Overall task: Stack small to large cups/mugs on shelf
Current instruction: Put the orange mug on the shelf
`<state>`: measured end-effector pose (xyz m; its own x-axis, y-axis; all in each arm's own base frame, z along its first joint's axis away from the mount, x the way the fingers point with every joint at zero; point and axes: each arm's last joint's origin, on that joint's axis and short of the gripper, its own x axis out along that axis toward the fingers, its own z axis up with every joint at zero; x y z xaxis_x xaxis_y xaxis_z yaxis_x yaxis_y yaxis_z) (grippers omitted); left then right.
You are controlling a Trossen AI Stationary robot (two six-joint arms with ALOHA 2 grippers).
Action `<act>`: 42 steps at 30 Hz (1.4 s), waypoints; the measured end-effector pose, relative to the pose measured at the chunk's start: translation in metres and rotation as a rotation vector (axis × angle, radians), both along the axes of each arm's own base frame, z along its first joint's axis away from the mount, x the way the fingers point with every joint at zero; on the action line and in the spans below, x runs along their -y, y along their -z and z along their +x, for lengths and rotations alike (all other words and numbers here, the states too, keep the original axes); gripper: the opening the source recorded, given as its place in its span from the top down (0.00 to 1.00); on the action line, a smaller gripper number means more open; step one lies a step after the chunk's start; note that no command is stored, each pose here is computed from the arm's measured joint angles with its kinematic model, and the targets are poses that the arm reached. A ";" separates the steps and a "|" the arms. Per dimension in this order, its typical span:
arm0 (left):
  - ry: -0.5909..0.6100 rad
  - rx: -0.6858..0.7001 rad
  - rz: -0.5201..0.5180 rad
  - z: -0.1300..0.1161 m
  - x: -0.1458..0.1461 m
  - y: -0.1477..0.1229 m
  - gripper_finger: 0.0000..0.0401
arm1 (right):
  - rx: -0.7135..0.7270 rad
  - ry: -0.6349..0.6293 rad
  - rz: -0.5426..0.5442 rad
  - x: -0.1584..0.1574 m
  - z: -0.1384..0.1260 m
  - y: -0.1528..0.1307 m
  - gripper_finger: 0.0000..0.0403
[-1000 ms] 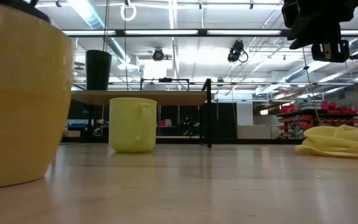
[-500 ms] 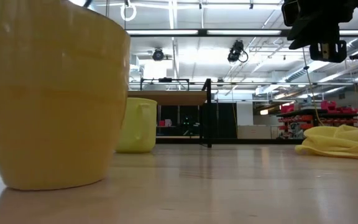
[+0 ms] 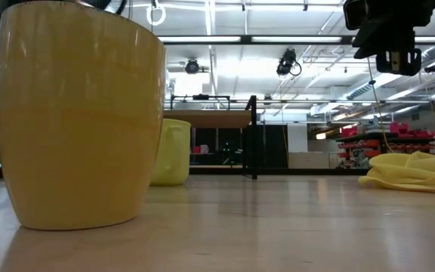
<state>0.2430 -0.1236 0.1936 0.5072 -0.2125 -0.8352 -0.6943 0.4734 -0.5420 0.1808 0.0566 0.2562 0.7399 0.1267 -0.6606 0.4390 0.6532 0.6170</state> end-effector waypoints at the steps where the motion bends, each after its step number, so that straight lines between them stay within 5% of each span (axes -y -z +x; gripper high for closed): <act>1: -0.009 -0.018 -0.008 -0.005 0.000 -0.003 0.97 | 0.000 -0.009 -0.001 -0.001 0.000 0.000 0.81; 10: -0.006 -0.043 -0.229 -0.034 0.040 -0.019 0.96 | 0.000 -0.070 -0.006 -0.011 -0.004 0.000 0.81; 19: -0.028 0.064 -0.342 0.000 0.068 0.010 0.98 | -0.009 -0.087 0.007 -0.016 -0.004 0.002 0.81; 42: -0.051 0.270 -0.218 0.048 0.025 0.022 0.95 | 0.032 -0.097 0.096 -0.080 0.080 0.083 0.83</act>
